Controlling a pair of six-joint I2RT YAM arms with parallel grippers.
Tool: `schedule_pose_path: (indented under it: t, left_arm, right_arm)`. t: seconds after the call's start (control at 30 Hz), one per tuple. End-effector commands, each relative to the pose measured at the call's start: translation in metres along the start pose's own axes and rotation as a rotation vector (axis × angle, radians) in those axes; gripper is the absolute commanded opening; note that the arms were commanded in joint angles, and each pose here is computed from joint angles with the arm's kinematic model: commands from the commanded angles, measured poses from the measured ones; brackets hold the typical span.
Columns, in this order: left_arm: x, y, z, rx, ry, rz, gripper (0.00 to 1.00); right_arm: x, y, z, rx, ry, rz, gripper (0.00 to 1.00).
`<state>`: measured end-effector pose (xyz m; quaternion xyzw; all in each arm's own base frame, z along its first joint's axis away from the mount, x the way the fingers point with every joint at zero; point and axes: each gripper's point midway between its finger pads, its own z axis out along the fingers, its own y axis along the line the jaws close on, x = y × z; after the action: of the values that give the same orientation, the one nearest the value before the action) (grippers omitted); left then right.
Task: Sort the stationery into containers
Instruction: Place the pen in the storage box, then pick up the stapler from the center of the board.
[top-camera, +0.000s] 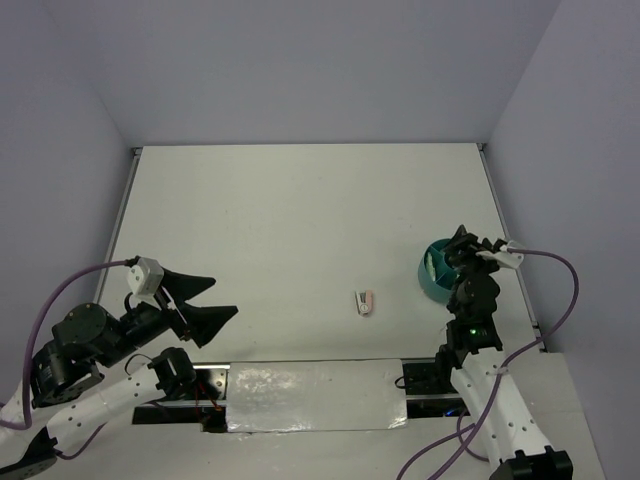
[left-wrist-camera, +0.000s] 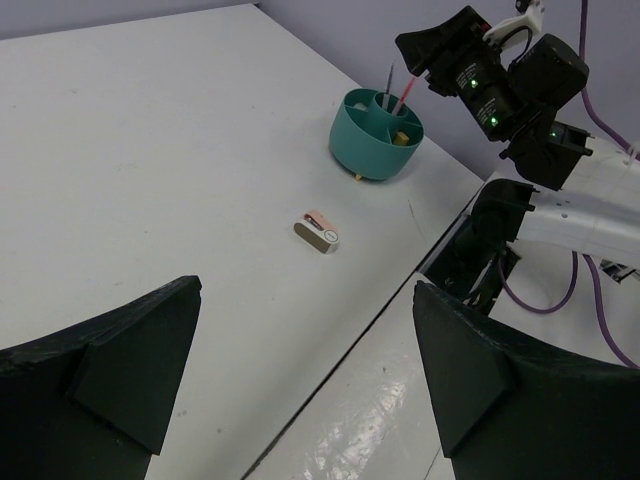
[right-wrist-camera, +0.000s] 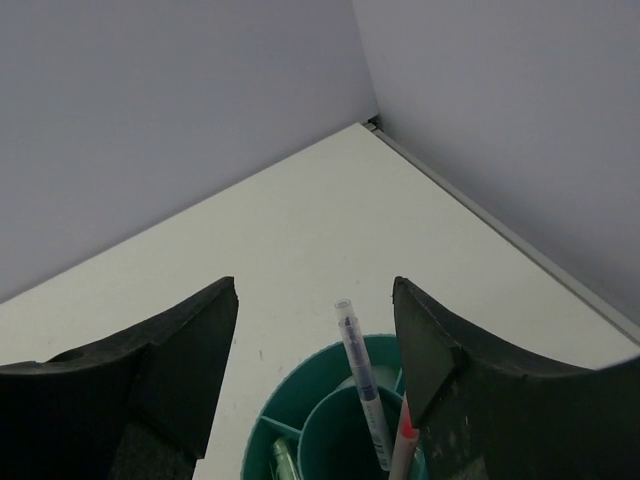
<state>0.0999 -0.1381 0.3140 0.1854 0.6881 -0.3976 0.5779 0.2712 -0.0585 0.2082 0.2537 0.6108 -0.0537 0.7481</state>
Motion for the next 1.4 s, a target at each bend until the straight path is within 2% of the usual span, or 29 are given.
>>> schedule_pose_path:
  t: [0.0,0.1,0.17,0.2,0.23,0.27,0.3,0.33,0.4,0.43,0.53,0.67,0.87,1.07,1.2,1.37]
  left_arm:
    - [-0.014,-0.008,-0.001,0.043,-0.053,0.022,0.99]
    - [-0.015,-0.006,-0.001,0.029,-0.056,0.018,0.99]
    - [-0.015,-0.004,-0.001,0.017,-0.058,0.012,0.99]
    - [-0.017,0.001,-0.002,-0.010,-0.069,0.008,0.99]
    - [-0.019,0.005,-0.005,-0.032,-0.079,0.001,0.99]
    - [-0.019,0.010,-0.006,-0.062,-0.085,-0.016,0.99]
    - [-0.023,0.020,-0.009,-0.121,-0.108,-0.029,0.99]
    - [-0.023,0.027,-0.012,-0.157,-0.116,-0.051,0.99]
    - [-0.026,0.039,-0.017,-0.227,-0.137,-0.077,0.99]
    - [-0.026,0.049,-0.021,-0.287,-0.145,-0.086,0.99]
    - [-0.026,0.065,-0.026,-0.385,-0.159,-0.126,0.99]
    - [-0.024,0.071,-0.027,-0.425,-0.155,-0.130,0.99]
    - [-0.019,0.078,-0.022,-0.482,-0.120,-0.129,0.99]
    - [-0.008,0.090,-0.013,-0.582,-0.059,-0.123,0.99]
    - [-0.002,0.092,-0.002,-0.610,-0.007,-0.095,0.99]
    - [0.005,0.096,0.012,-0.627,0.048,-0.060,0.99]
  right_arm:
    - [-0.025,0.012,0.000,-0.034,-0.012,0.045,0.71]
    - [-0.050,0.030,-0.005,-0.111,-0.026,0.078,0.73]
    - [-0.053,0.034,-0.008,-0.123,0.011,0.083,0.75]
    - [-0.069,0.044,-0.009,-0.151,0.013,0.096,0.77]
    - [-0.060,0.044,-0.012,-0.152,0.074,0.086,0.79]
    - [-0.062,0.051,-0.013,-0.182,0.096,0.081,0.85]
    - [-0.072,0.065,-0.017,-0.246,0.114,0.081,0.99]
    - [-0.063,0.068,-0.021,-0.267,0.172,0.066,1.00]
    - [-0.070,0.083,-0.029,-0.342,0.203,0.052,1.00]
    - [-0.060,0.089,-0.036,-0.387,0.262,0.028,1.00]
    - [-0.056,0.103,-0.051,-0.481,0.329,-0.014,1.00]
    - [-0.044,0.120,-0.068,-0.568,0.433,-0.082,1.00]
    - [0.017,0.153,-0.101,-0.672,0.676,-0.209,1.00]
    - [0.065,0.180,-0.128,-0.728,0.812,-0.210,0.97]
    - [0.118,0.175,-0.146,-0.655,0.955,-0.333,0.96]
    - [0.156,0.156,-0.165,-0.554,1.065,-0.399,0.92]
